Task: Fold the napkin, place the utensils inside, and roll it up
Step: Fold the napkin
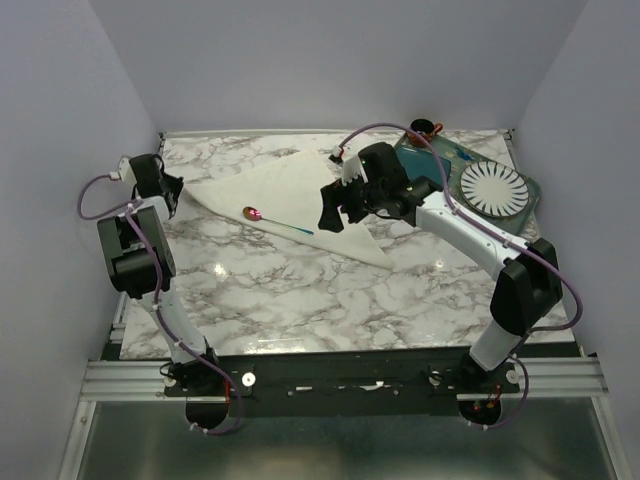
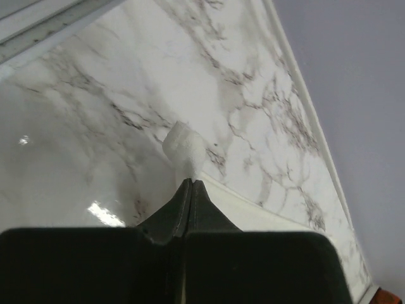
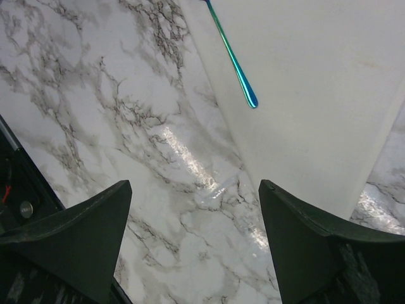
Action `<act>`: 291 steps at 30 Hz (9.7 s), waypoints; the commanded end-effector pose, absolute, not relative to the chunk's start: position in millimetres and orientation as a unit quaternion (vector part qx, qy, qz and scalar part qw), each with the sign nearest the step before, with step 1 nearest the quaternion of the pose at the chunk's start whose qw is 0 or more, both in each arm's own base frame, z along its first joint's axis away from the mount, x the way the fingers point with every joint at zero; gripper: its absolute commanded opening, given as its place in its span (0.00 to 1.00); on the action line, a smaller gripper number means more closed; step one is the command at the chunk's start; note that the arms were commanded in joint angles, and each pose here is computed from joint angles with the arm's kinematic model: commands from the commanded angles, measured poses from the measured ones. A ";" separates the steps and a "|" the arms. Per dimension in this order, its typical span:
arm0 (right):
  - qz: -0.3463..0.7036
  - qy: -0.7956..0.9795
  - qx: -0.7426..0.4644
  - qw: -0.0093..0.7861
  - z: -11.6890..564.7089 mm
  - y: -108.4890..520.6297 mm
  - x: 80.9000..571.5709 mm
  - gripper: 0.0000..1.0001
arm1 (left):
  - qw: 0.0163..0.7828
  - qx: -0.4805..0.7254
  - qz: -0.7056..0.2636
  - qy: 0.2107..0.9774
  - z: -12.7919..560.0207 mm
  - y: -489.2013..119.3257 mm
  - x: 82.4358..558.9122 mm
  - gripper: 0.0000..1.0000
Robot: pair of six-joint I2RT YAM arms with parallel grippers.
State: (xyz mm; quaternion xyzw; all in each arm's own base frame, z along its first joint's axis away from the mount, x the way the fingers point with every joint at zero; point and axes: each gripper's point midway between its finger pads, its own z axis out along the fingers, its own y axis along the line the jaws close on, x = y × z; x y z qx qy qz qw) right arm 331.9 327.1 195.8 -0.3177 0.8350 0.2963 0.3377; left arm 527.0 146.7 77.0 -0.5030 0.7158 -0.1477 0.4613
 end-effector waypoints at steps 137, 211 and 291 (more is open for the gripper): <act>0.490 0.838 -0.124 0.207 113.3 356.9 377.7 0.78 | 0.348 -0.226 -0.322 0.851 108.0 -162.7 432.7 0.34; 0.270 0.897 0.146 0.319 128.9 64.7 297.3 0.97 | 0.359 0.473 -0.082 0.800 37.4 -432.0 284.7 0.56; 0.400 0.887 -0.066 0.223 122.2 231.5 348.5 0.96 | 0.426 -0.280 -0.169 0.844 120.1 -78.3 425.3 0.00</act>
